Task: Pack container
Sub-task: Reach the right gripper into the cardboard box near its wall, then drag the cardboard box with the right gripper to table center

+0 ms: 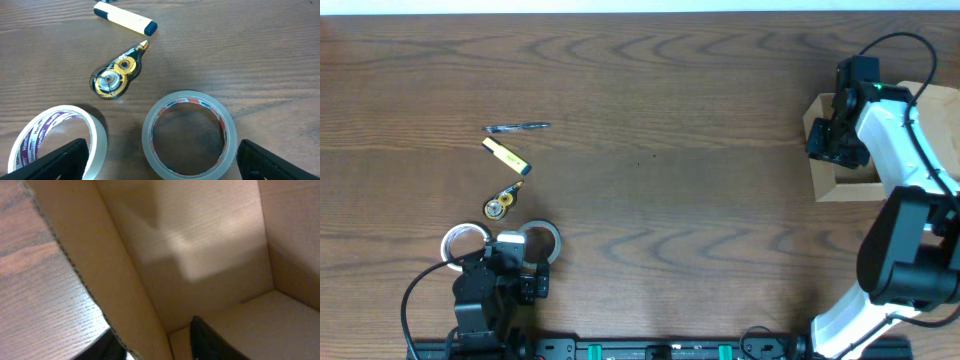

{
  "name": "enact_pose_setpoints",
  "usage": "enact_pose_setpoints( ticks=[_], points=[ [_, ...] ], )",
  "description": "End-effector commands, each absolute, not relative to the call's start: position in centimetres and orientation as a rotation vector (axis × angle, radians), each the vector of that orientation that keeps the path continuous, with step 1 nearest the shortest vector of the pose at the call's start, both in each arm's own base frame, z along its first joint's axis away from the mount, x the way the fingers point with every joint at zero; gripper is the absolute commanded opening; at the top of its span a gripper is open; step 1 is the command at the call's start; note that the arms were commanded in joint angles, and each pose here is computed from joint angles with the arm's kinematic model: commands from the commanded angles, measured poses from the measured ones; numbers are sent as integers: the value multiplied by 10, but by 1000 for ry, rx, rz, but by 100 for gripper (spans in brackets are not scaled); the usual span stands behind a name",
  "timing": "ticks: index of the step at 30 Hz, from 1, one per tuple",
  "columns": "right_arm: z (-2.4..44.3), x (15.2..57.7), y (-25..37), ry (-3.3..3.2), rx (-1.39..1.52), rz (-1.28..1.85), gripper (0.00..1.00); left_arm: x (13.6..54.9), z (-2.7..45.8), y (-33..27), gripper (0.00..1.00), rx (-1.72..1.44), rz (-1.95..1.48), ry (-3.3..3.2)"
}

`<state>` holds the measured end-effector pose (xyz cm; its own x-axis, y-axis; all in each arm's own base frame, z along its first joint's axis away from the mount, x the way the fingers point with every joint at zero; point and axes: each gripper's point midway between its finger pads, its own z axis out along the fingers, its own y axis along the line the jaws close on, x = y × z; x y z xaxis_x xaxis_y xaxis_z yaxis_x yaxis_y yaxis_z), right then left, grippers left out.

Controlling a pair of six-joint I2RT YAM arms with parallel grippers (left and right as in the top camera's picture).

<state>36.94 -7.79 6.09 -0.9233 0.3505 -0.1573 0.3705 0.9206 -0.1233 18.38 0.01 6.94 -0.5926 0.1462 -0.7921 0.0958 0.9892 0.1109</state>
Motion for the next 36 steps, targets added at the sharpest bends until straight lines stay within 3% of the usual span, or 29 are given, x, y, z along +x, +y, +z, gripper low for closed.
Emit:
enact_pose_setpoints(
  ticks=[1,4,8,12,21,28,31,36],
  points=[
    [55,367,-78,2968,558,-224,29,182,61,3,95,172,90,2232],
    [55,367,-78,2979,511,-228,23,182,61,3,95,172,90,2232],
    [55,366,-77,2982,511,-227,1,182,61,3,96,172,90,2232],
    [55,369,-75,2981,481,-220,1,182,61,3,96,172,90,2232],
    [67,376,-7,3005,-32,-139,1,182,61,3,95,172,90,2232],
    [122,388,114,2735,-776,-117,1,182,61,3,95,172,90,2232],
    [135,375,165,2557,-1160,-122,1,182,61,3,95,172,90,2232],
    [134,344,221,2355,-1535,-111,1,182,61,3,95,172,90,2232]
  ],
)
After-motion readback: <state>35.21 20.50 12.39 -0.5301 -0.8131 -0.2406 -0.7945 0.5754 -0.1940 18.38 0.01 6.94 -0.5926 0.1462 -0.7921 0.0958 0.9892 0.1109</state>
